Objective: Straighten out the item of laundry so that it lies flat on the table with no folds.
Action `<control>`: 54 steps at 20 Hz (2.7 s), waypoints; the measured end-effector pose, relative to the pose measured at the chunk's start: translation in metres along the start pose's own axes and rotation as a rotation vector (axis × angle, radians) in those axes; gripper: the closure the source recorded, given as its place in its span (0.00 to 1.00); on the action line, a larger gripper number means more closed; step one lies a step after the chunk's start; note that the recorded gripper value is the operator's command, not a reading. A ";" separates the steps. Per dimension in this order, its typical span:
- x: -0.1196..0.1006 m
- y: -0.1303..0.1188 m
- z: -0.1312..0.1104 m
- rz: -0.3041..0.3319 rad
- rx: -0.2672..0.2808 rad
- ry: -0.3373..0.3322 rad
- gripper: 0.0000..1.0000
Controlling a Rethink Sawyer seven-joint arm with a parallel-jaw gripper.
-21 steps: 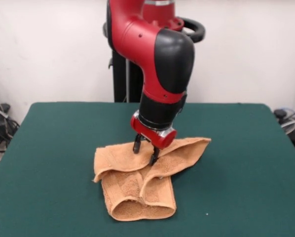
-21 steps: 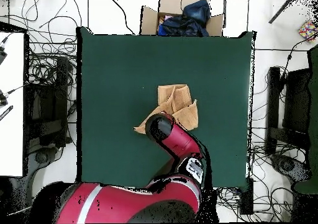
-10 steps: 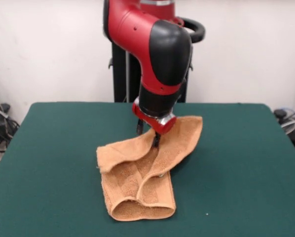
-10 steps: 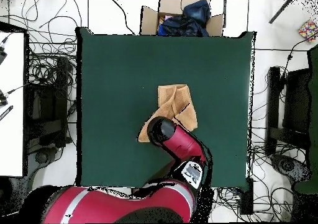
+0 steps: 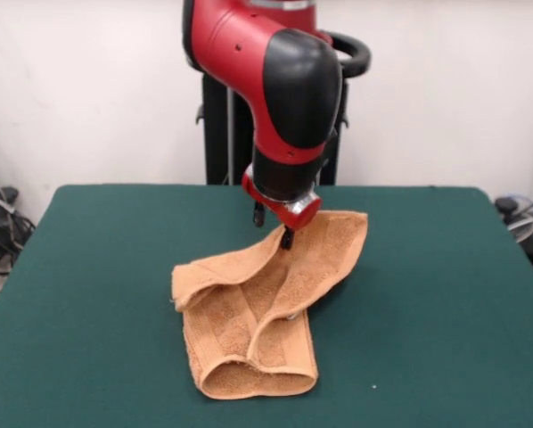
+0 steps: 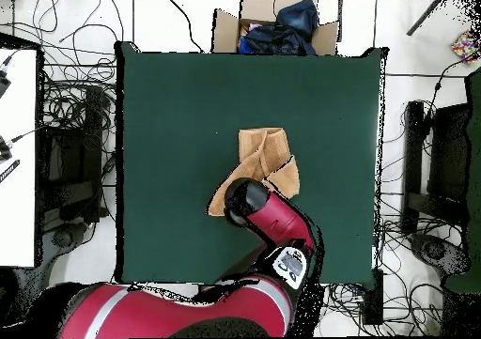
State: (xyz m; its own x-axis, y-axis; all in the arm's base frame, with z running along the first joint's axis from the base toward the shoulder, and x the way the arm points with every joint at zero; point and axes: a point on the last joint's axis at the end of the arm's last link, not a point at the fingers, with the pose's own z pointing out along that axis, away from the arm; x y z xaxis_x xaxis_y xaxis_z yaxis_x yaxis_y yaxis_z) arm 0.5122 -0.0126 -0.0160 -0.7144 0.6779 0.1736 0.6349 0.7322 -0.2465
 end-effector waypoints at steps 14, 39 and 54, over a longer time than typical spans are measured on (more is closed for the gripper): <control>-0.003 -0.001 0.000 0.003 -0.002 -0.008 0.00; -0.038 -0.044 0.004 0.100 -0.015 -0.149 0.00; 0.039 -0.023 -0.018 0.048 0.006 -0.154 0.00</control>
State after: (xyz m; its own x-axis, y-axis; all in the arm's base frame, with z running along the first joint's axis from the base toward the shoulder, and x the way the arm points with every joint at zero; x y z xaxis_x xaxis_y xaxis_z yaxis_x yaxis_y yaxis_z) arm 0.4752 -0.0015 0.0134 -0.7202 0.6936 0.0135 0.6678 0.6985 -0.2572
